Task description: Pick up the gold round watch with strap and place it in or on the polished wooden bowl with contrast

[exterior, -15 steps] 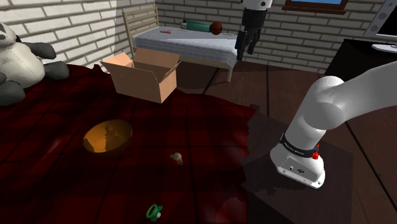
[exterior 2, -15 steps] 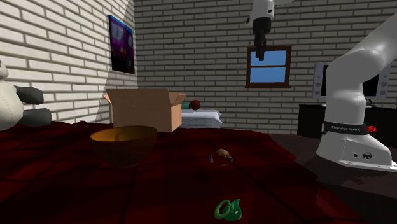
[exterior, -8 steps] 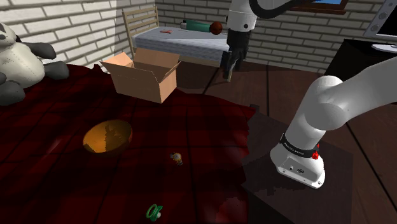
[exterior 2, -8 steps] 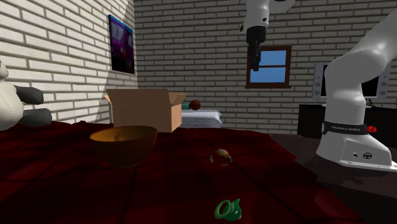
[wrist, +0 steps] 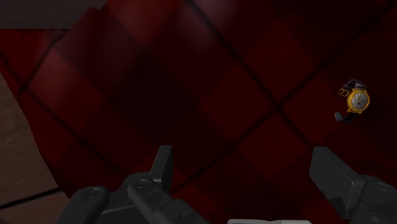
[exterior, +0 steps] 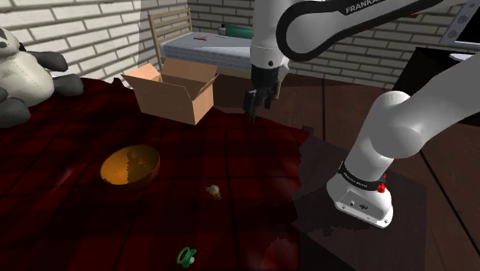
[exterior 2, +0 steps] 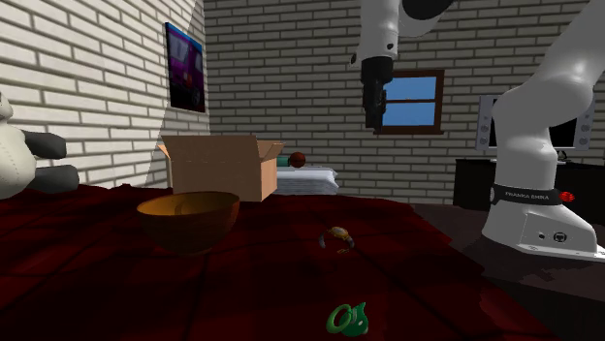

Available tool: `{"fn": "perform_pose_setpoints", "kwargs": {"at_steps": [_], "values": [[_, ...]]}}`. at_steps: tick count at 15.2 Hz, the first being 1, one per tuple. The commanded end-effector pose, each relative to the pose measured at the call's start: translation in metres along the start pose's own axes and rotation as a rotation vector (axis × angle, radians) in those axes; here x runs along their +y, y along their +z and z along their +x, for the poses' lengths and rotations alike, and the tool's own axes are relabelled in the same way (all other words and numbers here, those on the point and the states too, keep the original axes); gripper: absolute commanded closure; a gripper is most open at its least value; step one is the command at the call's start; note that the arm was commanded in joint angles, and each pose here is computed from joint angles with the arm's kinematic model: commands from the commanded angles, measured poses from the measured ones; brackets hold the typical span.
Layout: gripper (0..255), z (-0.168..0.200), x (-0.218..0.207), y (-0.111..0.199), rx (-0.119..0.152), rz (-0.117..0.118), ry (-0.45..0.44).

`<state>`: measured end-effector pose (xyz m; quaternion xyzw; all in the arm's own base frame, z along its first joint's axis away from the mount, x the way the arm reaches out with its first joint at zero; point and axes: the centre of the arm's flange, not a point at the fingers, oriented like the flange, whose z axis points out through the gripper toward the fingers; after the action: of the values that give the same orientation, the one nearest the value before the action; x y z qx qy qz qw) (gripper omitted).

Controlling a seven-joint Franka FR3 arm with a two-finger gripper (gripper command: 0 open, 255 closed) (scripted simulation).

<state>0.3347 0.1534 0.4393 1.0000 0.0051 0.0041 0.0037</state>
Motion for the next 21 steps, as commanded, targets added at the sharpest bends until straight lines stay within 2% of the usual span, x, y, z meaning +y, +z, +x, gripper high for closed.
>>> {"fn": "perform_pose_setpoints", "kwargs": {"at_steps": [1,18,21], "values": [[0,0.003,-0.022,0.019,0.001,0.002,-0.001],[0,0.029,-0.198,0.155,-0.003,0.009,-0.017],[0,0.029,-0.203,0.170,-0.003,0.009,-0.017]]}}
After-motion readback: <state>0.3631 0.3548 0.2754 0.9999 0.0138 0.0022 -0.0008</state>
